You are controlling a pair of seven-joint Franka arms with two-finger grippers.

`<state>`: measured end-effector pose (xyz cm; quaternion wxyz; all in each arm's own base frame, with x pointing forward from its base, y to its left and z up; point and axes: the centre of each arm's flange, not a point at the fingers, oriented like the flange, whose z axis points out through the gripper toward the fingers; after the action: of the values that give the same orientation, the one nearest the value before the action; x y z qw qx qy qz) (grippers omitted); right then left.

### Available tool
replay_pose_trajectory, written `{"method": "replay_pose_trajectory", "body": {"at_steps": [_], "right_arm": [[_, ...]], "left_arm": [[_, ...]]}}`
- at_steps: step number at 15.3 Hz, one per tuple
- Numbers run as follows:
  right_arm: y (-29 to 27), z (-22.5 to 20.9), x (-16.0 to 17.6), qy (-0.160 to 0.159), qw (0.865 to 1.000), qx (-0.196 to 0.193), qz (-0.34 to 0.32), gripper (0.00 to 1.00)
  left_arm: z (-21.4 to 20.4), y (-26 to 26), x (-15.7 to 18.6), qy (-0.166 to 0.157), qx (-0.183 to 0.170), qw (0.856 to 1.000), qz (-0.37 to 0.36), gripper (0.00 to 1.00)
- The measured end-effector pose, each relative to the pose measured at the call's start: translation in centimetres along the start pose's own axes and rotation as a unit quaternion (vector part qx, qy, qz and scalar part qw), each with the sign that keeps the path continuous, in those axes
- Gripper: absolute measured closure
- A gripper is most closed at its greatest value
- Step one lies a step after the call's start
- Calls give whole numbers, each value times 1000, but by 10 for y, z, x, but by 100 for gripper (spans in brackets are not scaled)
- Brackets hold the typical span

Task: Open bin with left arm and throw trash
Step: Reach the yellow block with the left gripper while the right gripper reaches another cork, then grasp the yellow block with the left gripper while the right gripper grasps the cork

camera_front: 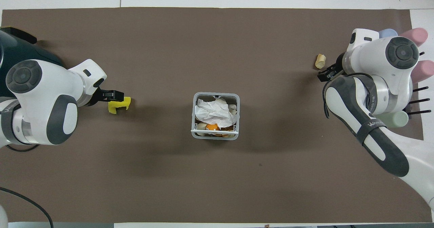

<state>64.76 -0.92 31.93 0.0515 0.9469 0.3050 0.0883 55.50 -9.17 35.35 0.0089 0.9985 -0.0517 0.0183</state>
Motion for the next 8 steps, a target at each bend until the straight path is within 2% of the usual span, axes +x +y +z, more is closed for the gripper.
{"method": "replay_pose_trajectory", "body": {"at_steps": [2,3,5,8], "right_arm": [[1,14,-1,0,1000,5,-15,0],[-4,16,2,4,1000,13,-14,0],[-8,14,10,27,999,35,-10,0],[-1,10,27,54,998,40,-10,0]], "left_arm": [[20,0,-1,-2,0,1000,0,1],[26,2,-3,-4,0,1000,3,9],[34,11,-7,-8,0,1000,6,33],[37,22,-8,0,-1,1000,-9,67]]}}
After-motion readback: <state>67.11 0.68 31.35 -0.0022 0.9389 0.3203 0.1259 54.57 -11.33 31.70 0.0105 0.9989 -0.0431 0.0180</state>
